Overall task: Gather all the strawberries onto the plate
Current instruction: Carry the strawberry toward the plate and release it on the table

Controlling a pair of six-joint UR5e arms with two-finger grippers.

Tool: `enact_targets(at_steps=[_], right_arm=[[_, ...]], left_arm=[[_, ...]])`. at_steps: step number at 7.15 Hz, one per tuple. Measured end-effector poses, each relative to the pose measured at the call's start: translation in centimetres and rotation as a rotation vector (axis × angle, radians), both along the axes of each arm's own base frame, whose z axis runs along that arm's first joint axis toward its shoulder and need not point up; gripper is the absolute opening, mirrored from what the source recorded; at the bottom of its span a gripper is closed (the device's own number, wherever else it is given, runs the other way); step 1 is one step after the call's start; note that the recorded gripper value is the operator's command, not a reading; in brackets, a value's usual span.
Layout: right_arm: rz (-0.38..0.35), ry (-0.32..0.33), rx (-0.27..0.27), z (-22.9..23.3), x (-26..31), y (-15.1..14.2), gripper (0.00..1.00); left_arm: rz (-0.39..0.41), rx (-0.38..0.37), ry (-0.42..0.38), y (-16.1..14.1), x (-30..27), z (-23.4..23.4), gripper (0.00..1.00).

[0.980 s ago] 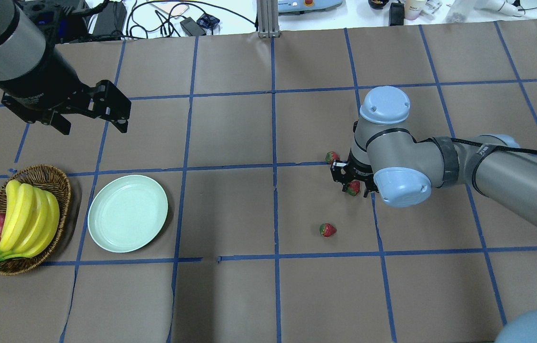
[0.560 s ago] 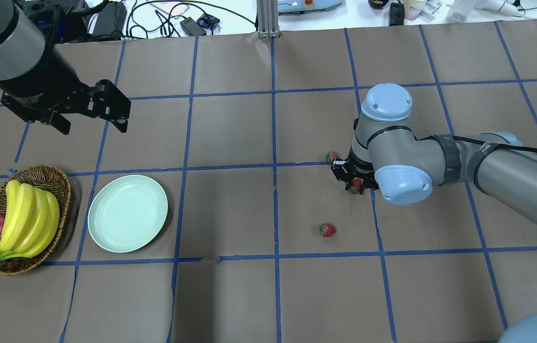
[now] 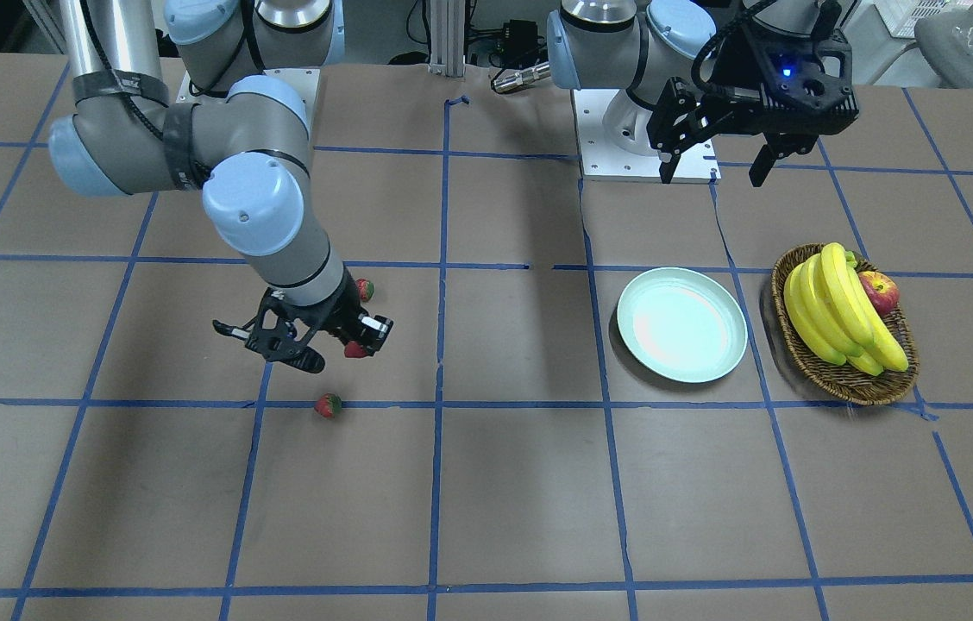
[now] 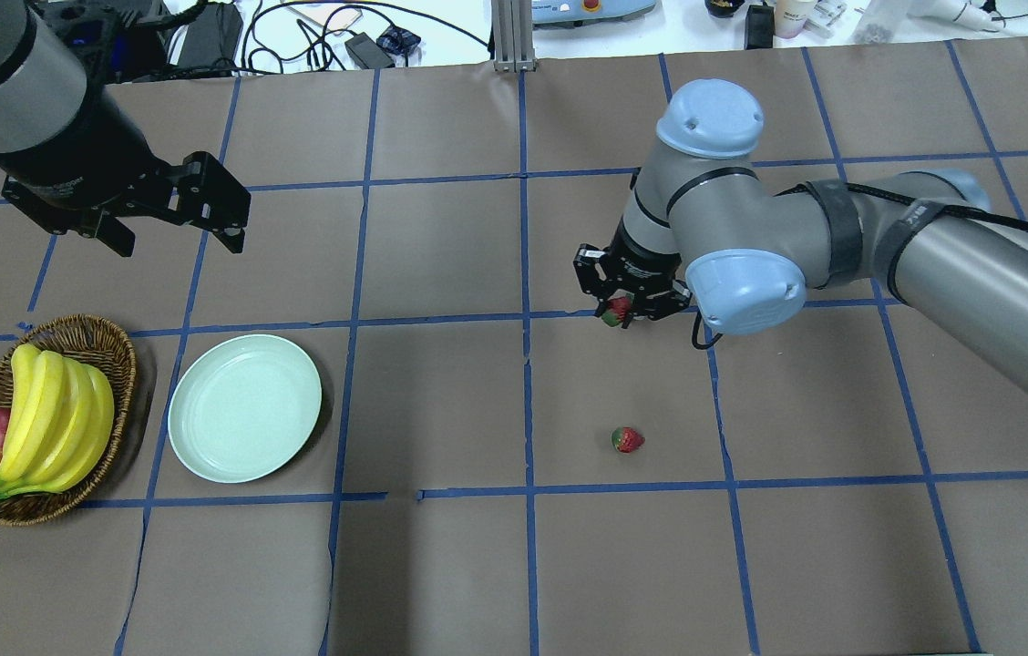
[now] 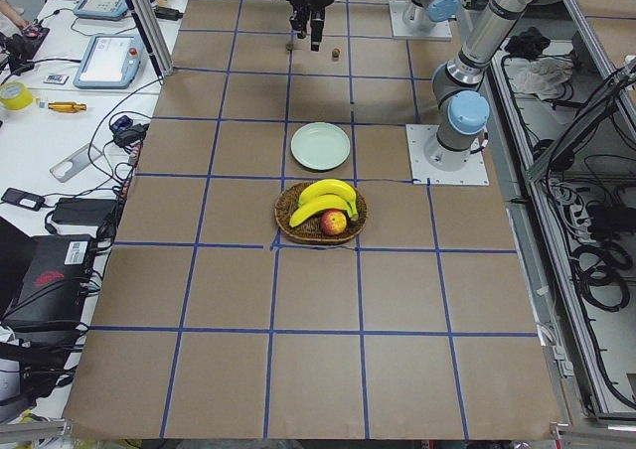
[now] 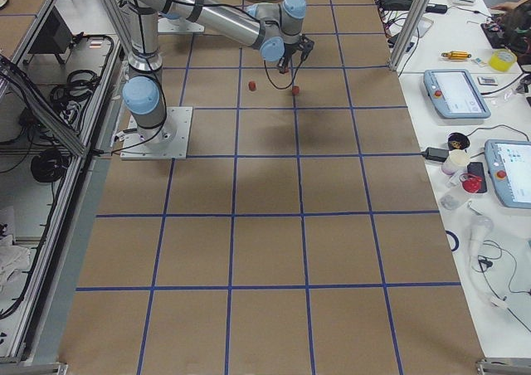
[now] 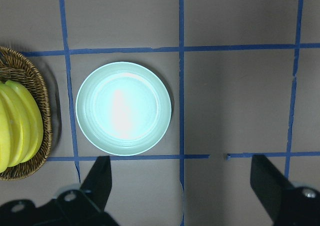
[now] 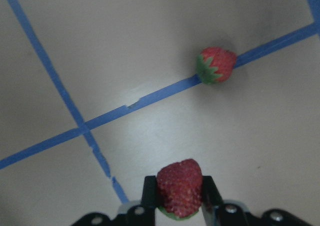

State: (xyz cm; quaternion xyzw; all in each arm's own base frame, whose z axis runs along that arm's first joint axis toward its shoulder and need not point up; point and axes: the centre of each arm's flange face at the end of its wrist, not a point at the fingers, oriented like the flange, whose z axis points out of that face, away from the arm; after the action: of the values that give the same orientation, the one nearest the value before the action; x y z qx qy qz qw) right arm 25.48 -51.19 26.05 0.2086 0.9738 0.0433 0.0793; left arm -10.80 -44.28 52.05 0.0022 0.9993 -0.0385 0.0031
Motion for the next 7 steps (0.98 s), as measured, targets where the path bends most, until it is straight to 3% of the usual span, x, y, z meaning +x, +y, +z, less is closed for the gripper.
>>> enact_targets(at_steps=[4,5,6,7], right_arm=[[-0.062,-0.079,0.017,-3.8,10.3,2.8,0.00],[-0.068,-0.093,0.023,-4.7,11.6,3.2,0.34],[-0.065,-0.111,0.035,-5.3,12.2,3.5,0.83],[-0.057,-0.119,0.041,-5.5,12.5,3.7,1.00]], left_arm=[[0.000,-0.001,0.000,0.0,0.0,0.1,1.00],[0.001,-0.001,0.000,0.0,0.1,0.1,1.00],[0.000,-0.001,-0.001,0.0,0.1,0.1,1.00],[0.000,-0.001,-0.002,0.0,0.1,0.1,1.00]])
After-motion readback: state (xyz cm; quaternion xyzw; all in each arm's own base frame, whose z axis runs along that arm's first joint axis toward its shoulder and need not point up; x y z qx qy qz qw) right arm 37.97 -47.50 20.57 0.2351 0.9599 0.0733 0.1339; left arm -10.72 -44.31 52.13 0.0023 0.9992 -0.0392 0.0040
